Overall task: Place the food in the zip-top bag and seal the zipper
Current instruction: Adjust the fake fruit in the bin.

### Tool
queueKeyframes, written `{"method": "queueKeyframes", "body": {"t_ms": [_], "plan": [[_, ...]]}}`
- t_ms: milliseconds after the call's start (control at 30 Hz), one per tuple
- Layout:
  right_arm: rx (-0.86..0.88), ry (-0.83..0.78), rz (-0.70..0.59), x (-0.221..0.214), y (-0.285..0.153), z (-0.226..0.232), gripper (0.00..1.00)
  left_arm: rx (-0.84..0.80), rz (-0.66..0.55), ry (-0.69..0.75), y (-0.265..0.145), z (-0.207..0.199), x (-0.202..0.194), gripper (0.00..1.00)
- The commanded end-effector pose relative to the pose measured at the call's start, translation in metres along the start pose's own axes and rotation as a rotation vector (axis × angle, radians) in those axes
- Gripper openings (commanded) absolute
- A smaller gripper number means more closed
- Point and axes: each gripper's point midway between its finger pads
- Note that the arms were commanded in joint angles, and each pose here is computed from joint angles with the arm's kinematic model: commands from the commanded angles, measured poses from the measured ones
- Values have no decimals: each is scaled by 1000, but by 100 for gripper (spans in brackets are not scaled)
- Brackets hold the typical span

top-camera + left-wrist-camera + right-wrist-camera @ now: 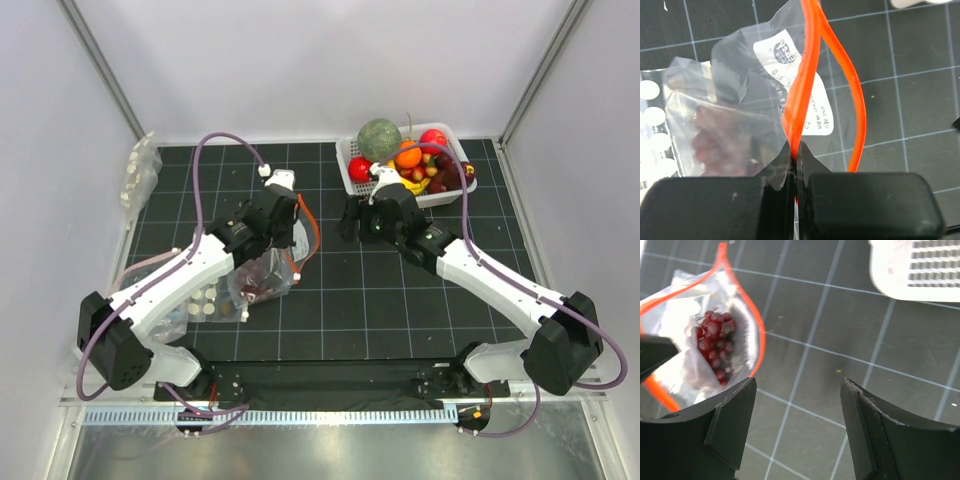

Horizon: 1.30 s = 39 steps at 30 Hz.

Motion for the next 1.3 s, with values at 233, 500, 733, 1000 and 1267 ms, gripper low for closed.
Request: {"method": "queueKeyframes", "body": {"t_ms": [233, 500, 733, 1000, 1267], "plan": [[-262, 23, -242, 44, -18, -56, 73, -68, -85, -25, -19, -9, 25, 3], [-439, 38, -279, 83, -18, -98, 93, -141, -128, -18, -36, -20, 25, 3], [-503, 71, -374, 134, -1, -118, 100, -218, -169, -43, -42, -30, 25, 4], [-565, 36, -479, 210, 17, -138, 100, -236, -192, -62, -47, -29, 26, 4], [-515, 113, -564, 242, 88, -187, 100, -300, -165, -76, -50, -42, 23, 4]]}}
Point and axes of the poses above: each gripper's point midway between its finger pads, its own y axis out along the fingers, its own z axis along the line the jaws close on, x = y × z, and after that the axes turned 7 degrees about -y, right-handed
